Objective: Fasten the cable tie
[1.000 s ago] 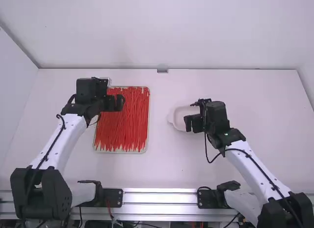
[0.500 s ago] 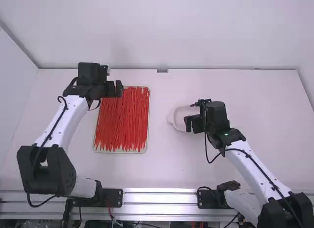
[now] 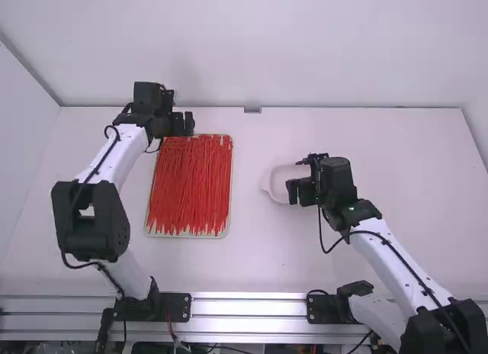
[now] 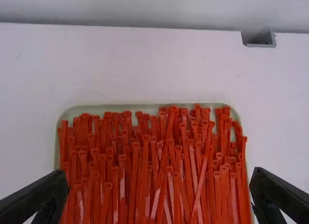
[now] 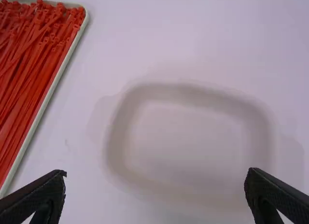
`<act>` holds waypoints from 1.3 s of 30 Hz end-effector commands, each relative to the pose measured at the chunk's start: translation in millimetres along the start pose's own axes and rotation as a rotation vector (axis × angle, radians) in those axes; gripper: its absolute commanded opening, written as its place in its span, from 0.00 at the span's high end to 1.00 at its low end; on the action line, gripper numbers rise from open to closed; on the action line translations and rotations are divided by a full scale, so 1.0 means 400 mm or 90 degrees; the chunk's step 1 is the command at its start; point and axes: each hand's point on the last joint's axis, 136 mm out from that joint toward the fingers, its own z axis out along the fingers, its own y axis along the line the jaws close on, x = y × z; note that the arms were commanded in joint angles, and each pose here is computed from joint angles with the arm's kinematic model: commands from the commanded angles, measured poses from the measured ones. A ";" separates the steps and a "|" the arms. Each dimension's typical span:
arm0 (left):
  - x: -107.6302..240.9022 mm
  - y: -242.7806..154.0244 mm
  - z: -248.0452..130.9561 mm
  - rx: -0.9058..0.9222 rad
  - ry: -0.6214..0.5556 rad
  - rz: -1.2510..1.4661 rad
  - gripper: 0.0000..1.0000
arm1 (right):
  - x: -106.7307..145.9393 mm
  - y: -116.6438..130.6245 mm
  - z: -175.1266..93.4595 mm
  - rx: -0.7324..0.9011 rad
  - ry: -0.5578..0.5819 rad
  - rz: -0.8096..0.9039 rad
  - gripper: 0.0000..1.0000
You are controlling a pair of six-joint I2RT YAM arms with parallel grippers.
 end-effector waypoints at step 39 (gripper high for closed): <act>0.120 -0.148 0.190 0.054 0.084 0.131 0.05 | -0.030 0.006 -0.008 -0.002 -0.010 -0.003 0.01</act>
